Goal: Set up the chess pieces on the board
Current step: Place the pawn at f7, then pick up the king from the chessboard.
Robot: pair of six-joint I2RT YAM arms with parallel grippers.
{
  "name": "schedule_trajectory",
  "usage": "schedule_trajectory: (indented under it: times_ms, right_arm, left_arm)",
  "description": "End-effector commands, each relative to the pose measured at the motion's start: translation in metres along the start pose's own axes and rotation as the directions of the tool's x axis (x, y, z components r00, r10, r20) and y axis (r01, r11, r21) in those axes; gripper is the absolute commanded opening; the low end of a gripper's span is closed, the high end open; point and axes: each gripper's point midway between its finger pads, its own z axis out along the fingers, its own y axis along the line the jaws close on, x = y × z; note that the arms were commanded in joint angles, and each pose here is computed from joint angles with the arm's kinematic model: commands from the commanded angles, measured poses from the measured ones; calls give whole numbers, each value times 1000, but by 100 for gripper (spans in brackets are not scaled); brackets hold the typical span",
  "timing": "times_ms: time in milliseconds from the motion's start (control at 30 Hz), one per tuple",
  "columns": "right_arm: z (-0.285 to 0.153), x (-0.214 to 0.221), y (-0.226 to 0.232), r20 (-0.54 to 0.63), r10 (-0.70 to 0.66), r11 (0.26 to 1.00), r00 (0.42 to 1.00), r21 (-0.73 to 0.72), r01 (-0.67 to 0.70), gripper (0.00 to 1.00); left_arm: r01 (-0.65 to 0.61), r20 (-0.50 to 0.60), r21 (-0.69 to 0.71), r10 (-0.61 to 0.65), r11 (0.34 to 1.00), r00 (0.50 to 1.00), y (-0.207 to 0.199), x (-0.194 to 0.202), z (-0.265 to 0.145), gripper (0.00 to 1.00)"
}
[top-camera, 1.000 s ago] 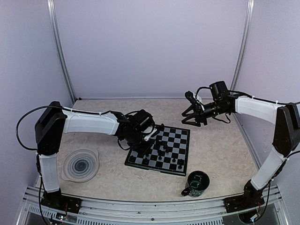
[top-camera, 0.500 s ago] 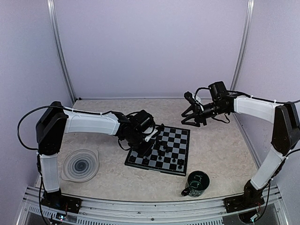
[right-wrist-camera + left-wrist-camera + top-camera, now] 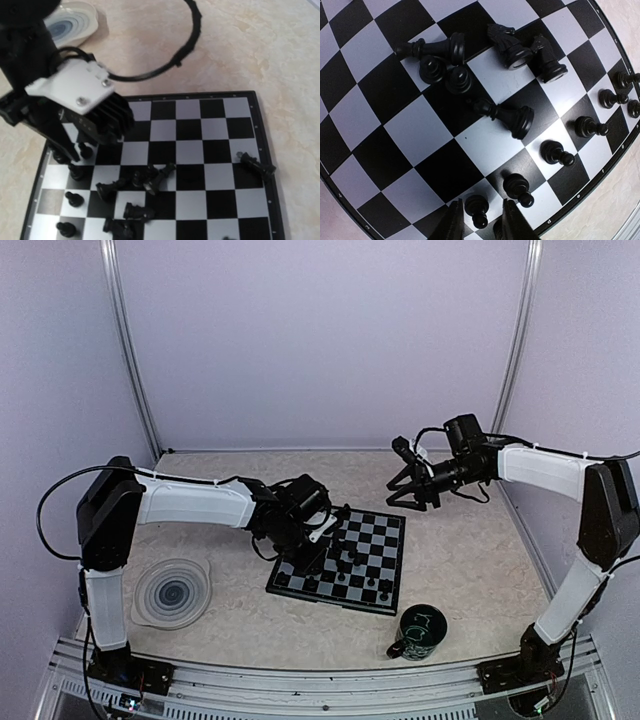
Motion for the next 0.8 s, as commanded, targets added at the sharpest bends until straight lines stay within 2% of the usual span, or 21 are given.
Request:
schedule_trajectory:
  times_ms: [0,100,267,300,433,567,667,767]
  right_arm:
    - [4,5,-10,-47,-45,999,998,26,46,52]
    - [11,18,-21,-128,-118,991,985,50,126,51]
    - [38,39,-47,-266,-207,971,941,58,230,50]
    - [43,41,-53,-281,-214,970,936,55,238,50]
    - [70,54,-75,-327,-204,974,923,27,225,50]
    - [96,64,-93,-362,-201,977,910,-7,213,52]
    - [112,68,-102,-385,-218,973,897,-17,229,54]
    - [126,66,-107,-389,-246,966,888,-28,256,56]
  left_arm:
    - [-18,102,-18,20,1000,995,0,-33,-40,35]
    - [-12,209,-7,14,1000,978,4,-61,-72,46]
    - [35,410,23,-42,999,911,20,-103,-126,57]
    - [44,441,32,-54,998,896,25,-109,-134,62]
    - [118,559,47,-124,992,820,59,-127,-158,64]
    - [182,638,133,-225,974,736,86,-119,-157,64]
    - [184,622,183,-259,966,739,90,-110,-156,63]
    - [177,608,150,-232,973,759,92,-102,-151,63]
